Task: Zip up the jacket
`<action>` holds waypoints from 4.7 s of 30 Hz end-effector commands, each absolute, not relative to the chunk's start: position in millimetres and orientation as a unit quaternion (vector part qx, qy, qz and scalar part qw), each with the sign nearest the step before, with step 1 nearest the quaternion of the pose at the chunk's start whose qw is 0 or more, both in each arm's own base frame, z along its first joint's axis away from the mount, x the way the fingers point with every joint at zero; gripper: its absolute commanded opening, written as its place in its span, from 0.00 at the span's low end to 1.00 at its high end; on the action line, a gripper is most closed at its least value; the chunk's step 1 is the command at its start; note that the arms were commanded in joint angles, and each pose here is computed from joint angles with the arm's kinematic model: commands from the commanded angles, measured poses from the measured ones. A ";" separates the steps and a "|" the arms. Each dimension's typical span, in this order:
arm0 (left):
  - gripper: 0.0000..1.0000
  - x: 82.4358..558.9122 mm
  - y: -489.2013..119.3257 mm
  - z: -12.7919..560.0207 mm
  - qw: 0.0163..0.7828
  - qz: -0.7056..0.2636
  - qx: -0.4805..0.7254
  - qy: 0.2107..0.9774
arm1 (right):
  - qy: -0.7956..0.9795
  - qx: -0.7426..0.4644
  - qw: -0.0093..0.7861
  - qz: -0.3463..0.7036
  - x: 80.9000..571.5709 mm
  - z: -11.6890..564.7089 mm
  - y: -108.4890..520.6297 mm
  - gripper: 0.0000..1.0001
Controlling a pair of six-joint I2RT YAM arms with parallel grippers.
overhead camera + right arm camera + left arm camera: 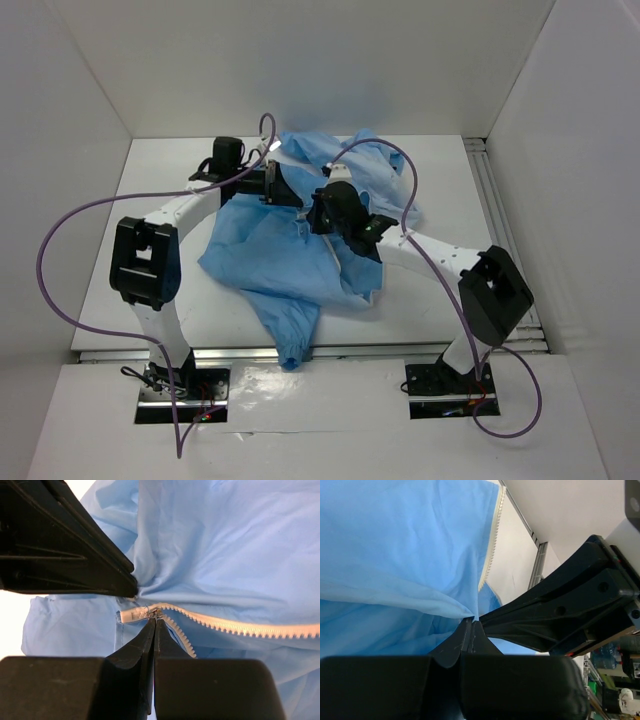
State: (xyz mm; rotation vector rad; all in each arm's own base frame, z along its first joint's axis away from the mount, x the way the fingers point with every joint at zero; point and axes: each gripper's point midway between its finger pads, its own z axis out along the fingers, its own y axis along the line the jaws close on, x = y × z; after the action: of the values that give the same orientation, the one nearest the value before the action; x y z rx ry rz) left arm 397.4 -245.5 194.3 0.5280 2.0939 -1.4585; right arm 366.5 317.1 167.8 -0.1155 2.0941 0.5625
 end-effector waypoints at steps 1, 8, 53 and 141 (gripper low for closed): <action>0.00 399.5 -239.9 223.9 0.302 -0.529 0.225 0.760 | 0.849 -0.028 0.493 0.187 374.5 177.3 281.3 0.00; 0.00 402.8 -238.6 222.0 0.300 -0.521 0.219 0.769 | 0.857 -0.013 0.495 0.142 377.3 172.6 251.3 0.00; 0.42 390.9 -279.4 221.9 0.322 -0.486 0.275 0.764 | 0.845 -0.055 0.496 0.195 367.1 197.7 268.7 0.00; 0.00 497.9 114.9 324.1 0.521 -0.285 -0.257 0.762 | 0.834 0.196 0.514 0.029 434.8 209.9 -23.2 0.00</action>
State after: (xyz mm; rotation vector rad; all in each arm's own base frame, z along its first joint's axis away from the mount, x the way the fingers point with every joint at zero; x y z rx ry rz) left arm 485.1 78.5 291.4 -0.6966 1.9652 -0.8934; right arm 428.5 23.8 203.0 0.3940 2.0512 0.2696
